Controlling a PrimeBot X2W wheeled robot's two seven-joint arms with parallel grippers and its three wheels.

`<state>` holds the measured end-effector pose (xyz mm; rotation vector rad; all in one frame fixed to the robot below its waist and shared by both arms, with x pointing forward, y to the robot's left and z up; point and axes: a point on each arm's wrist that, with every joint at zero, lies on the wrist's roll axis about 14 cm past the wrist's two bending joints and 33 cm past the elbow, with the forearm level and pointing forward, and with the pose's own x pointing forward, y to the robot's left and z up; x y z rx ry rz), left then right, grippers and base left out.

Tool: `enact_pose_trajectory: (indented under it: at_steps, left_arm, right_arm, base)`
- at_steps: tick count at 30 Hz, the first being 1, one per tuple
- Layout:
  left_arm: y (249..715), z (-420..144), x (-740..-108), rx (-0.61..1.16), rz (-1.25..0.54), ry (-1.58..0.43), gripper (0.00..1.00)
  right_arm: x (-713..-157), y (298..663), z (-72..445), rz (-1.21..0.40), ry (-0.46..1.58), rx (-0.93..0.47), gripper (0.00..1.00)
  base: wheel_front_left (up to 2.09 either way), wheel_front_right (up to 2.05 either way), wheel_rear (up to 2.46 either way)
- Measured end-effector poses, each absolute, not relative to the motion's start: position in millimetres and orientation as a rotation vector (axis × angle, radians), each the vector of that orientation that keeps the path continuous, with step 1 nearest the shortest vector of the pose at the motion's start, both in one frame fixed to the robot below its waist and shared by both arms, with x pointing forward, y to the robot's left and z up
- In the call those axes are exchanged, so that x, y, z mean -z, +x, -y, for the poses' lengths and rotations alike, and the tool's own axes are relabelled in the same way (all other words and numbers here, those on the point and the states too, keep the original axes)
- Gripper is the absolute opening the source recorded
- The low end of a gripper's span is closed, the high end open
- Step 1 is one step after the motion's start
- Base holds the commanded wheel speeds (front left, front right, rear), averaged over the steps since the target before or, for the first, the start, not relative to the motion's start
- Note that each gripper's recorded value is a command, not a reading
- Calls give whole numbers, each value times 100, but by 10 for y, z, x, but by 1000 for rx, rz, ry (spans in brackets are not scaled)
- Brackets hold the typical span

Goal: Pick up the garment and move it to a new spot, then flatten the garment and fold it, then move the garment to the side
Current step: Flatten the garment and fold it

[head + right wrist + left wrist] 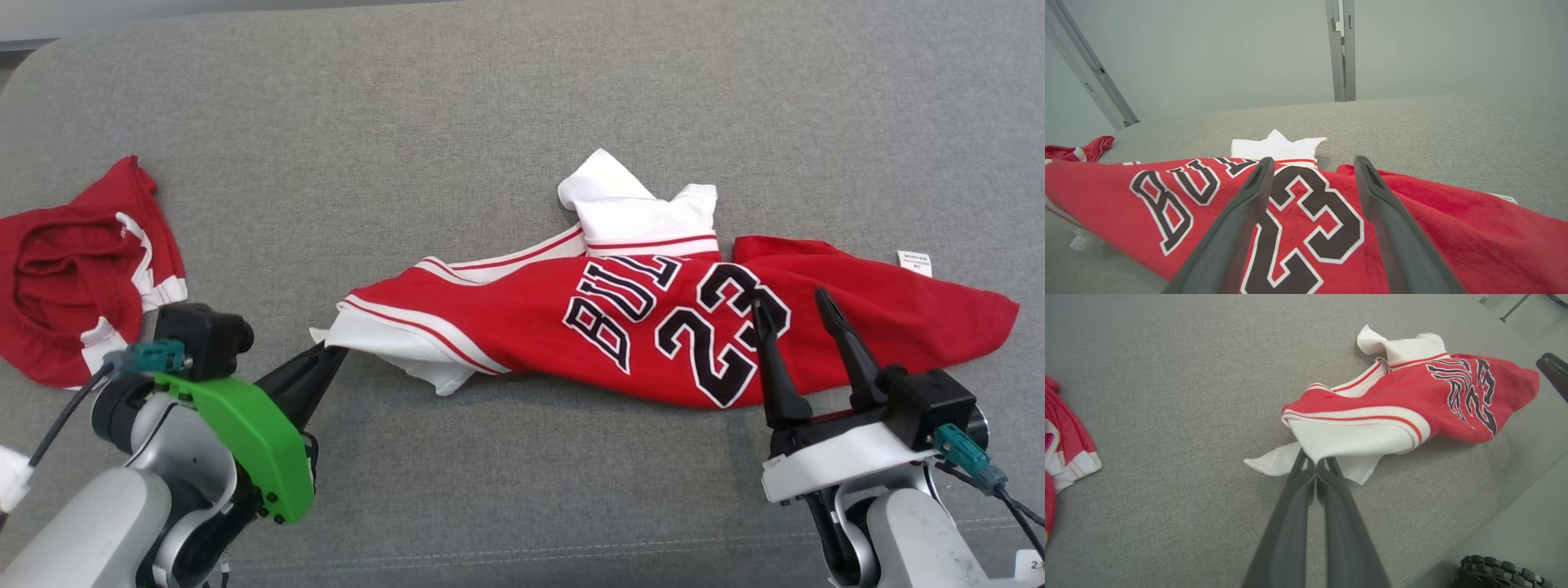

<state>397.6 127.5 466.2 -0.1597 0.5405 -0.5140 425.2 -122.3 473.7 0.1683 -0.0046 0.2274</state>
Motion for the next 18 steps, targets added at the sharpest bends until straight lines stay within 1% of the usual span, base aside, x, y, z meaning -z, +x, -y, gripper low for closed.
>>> enact_pose_trajectory:
  at_steps: [3, 10, 17, 18]
  left_arm:
    - [4124, -1219, -4557, 514, -578, -186, 0]
    - [4457, -879, -4291, 539, -670, -251, 0]
    - [4832, -671, -4167, 497, -674, -302, 0]
    - [4832, -671, -4167, 497, -674, -302, 0]
  right_arm:
    - [-4763, 4273, 1244, 13, 166, -223, 100]
    - [-4724, 4231, 1434, 1, 159, -171, 100]
    - [-4701, 4232, 1567, -3, 148, -136, 100]
    - [-4701, 4232, 1567, -3, 148, -136, 100]
  base:
    - [0, 0, 0]
    - [0, 0, 0]
    - [0, 0, 0]
    - [0, 0, 0]
